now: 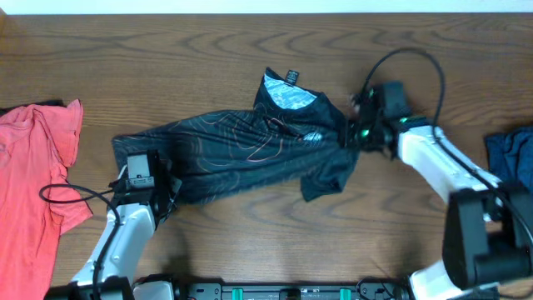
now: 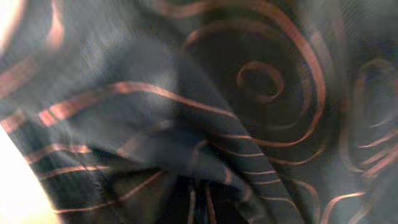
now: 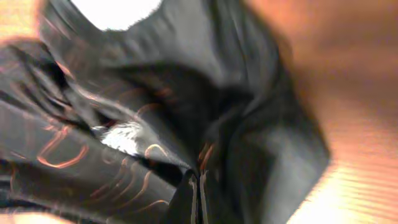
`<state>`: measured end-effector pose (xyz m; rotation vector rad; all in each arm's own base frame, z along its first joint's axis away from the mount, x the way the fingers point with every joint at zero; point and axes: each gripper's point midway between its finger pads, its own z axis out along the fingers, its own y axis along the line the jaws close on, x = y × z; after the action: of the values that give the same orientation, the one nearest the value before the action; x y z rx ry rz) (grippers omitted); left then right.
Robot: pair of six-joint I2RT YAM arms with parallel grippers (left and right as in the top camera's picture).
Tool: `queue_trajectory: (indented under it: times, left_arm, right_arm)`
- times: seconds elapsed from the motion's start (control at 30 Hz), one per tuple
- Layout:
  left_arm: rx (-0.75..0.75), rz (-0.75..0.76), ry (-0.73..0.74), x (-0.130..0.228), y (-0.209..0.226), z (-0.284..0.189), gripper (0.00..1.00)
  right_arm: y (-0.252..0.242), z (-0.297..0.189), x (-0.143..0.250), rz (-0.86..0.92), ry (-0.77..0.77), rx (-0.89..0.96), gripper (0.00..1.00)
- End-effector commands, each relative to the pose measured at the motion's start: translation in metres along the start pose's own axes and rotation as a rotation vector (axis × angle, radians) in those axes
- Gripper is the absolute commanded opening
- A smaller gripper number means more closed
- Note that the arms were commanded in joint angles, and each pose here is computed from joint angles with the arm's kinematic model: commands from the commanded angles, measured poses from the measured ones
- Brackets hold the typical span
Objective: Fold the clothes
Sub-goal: 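Lift the jersey with both grippers and stretch it apart, pulling toward the back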
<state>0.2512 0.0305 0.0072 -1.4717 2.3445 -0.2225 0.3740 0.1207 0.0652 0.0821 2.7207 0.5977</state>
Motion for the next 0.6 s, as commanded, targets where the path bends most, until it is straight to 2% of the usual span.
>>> queue_trajectory:
  times: [0.0, 0.17, 0.37, 0.57]
  left_arm:
    - [0.135, 0.041, -0.002, -0.008, -0.034, -0.024, 0.06]
    - [0.261, 0.128, -0.074, -0.021, -0.064, -0.071, 0.06]
    - [0.445, 0.28, -0.209, -0.035, -0.107, -0.144, 0.06]
    - [0.542, 0.353, -0.287, -0.041, -0.131, -0.194, 0.06]
  right_arm:
    - [0.01, -0.055, -0.052, -0.09, -0.177, 0.052, 0.01]
    - [0.014, -0.097, -0.068, -0.147, -0.232, 0.137, 0.01]
    - [0.009, -0.112, -0.072, -0.178, -0.237, 0.201, 0.01]
    - [0.014, -0.13, -0.085, -0.199, -0.285, 0.223, 0.01]
